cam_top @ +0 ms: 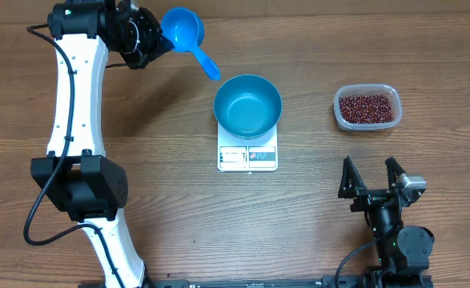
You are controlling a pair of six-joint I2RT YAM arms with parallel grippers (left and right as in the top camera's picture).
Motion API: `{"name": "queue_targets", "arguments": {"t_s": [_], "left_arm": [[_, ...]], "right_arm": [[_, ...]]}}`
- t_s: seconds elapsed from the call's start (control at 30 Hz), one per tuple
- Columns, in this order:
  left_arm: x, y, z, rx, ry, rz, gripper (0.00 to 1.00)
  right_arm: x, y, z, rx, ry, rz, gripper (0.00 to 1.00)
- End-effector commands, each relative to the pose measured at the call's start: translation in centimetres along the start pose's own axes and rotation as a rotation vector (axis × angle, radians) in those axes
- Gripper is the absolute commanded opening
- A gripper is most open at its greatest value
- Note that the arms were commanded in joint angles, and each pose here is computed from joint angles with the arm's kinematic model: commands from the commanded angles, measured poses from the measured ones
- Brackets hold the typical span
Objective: Scoop item into bowl and weigh 150g on scale
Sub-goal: 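Lift the blue scoop with the left gripper toward the teal bowl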
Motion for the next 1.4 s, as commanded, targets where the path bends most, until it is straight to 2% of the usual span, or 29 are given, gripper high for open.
{"name": "queue_targets", "arguments": {"t_s": [0.0,0.27,0.77,1.2,1.37], "left_arm": [[-0.1,-0.7,0.1,-0.033,0.017,0.035,0.04],[-0.9,-0.9,-0.3,-0.016,0.039,0.201,0.04],[-7.0,-3.7,-4.2,0.080,0.034,0.139,0.04],[-7.4,-3.8,-4.5,0.096,0.013,0.251,0.04],[-7.5,-3.7,-4.5,0.105,0.011,0.339,0.04]], "right_arm": [[-0.2,0.1,0.0,0.006,-0.002,-0.002,1.00],[-0.2,0.1,0.0,0.006,-0.002,-0.002,1.00],[-0.2,0.1,0.0,0.006,-0.002,-0.002,1.00],[-0.2,0.1,0.0,0.004,-0.002,-0.001,1.00],[-0.3,-0.7,0.0,-0.072,-0.002,0.005,1.00]]}}
Point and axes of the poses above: each gripper's point midway between its finger pads, its own z axis back along the fingers, its own y axis along the line the jaws close on, x = y × z, the point moved 7 cm from there along z, back along the fingers, and after that the axes turned 11 degrees about z, right-handed, at the moved point
